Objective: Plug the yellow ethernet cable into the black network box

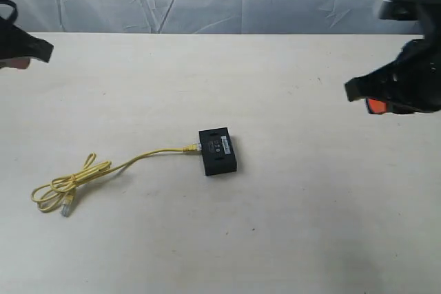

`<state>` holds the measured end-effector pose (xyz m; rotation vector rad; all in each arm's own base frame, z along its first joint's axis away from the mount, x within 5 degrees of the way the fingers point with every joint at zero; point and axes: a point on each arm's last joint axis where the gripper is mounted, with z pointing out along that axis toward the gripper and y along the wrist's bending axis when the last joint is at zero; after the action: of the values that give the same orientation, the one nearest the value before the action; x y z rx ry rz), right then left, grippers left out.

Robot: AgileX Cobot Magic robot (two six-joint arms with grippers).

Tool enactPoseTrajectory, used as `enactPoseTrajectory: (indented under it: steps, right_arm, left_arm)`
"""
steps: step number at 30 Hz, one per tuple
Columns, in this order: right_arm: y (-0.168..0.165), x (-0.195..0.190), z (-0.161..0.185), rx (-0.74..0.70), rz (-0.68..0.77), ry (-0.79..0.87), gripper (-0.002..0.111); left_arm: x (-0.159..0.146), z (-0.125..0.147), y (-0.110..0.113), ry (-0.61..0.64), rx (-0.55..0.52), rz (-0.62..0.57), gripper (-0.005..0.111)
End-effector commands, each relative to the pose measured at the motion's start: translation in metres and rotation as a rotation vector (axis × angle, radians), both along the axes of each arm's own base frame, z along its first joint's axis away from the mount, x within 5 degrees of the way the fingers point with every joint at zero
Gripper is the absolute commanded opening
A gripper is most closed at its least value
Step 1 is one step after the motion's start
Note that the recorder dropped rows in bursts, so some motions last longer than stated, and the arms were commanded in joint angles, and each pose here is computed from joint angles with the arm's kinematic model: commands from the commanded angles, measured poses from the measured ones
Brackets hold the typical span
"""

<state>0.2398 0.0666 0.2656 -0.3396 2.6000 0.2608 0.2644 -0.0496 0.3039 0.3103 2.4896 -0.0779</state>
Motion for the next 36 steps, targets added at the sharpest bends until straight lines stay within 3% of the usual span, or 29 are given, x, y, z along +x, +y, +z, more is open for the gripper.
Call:
enactPoseTrajectory:
  steps: [1,5,15,21,36]
  right_arm:
    - [-0.021,-0.045,0.021,-0.049,-0.067,-0.147,-0.001]
    - [-0.031,-0.088,0.038,-0.024,-0.07,-0.298,-0.001]
    - [-0.056,-0.205,0.049,0.085,-0.09,-0.745,-0.001]
    - [-0.061,-0.228,0.033,0.138,-0.102,-0.933,-0.001]
    - [-0.061,-0.227,0.03,0.138,-0.101,-0.914,-0.001]
  left_arm:
    - [-0.038,0.026,0.006,-0.157,-0.085,0.025,0.0]
    - [-0.08,0.041,0.011,-0.318,-0.15,0.032,0.0]
    - [-0.175,0.041,0.029,-0.583,-0.167,0.02,0.0]
    - [-0.195,0.037,0.033,-0.646,-0.17,0.015,0.0]
    - [-0.197,0.038,0.034,-0.66,-0.173,0.015,0.0]
